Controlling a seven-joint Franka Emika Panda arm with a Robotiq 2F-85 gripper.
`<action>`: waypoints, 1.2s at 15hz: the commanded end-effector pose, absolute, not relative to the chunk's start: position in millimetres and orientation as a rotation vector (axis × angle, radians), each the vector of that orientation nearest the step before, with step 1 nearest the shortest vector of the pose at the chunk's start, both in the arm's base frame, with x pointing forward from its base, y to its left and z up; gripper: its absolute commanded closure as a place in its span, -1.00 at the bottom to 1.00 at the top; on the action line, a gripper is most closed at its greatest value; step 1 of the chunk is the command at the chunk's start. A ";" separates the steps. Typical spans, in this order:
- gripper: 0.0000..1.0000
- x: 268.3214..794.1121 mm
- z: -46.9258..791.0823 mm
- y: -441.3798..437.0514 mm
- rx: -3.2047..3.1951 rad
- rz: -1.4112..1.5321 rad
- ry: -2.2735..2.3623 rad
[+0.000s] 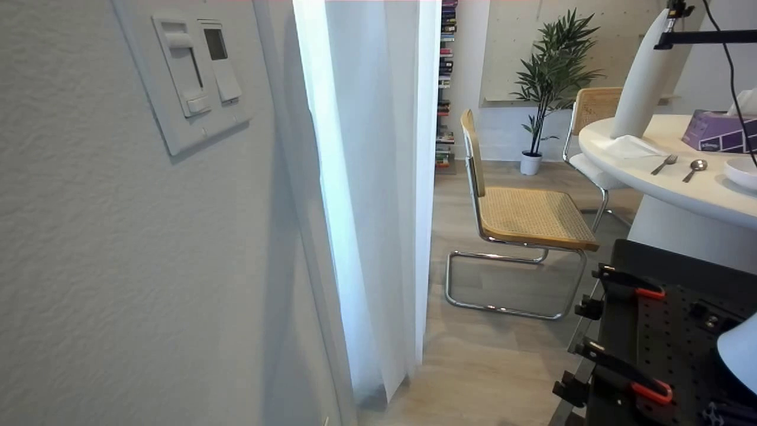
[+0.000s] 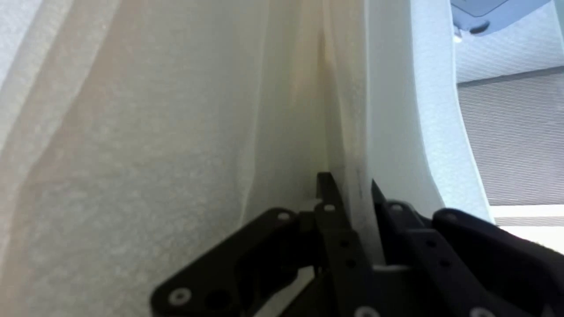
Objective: Open the curtain.
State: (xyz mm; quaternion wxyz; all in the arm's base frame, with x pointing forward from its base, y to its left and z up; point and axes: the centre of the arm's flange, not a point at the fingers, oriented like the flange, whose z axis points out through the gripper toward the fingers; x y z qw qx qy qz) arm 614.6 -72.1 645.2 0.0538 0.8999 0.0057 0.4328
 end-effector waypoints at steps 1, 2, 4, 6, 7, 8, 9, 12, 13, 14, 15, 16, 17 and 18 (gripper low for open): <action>0.92 682.9 660.1 -110.3 2.751 1.197 -0.109; 0.92 694.1 663.4 -125.2 2.750 1.163 -0.149; 0.92 708.0 668.4 -161.6 2.737 1.083 -0.207; 0.92 718.7 674.9 -199.7 2.711 1.004 -0.242; 0.92 722.3 678.2 -216.8 2.693 0.982 -0.270; 0.92 726.3 680.0 -232.4 2.682 0.961 -0.294; 0.92 729.9 682.5 -246.7 2.671 0.941 -0.330; 0.92 740.1 683.3 -283.0 2.652 0.906 -0.441; 0.92 743.6 683.2 -291.9 2.644 0.890 -0.474; 0.92 746.7 682.6 -300.1 2.635 0.877 -0.507; 0.92 749.3 681.6 -307.9 2.627 0.862 -0.538; 0.92 751.1 680.3 -316.1 2.616 0.847 -0.574; 0.92 752.3 680.8 -323.3 2.607 0.840 -0.605; 0.92 752.8 681.3 -330.4 2.600 0.831 -0.641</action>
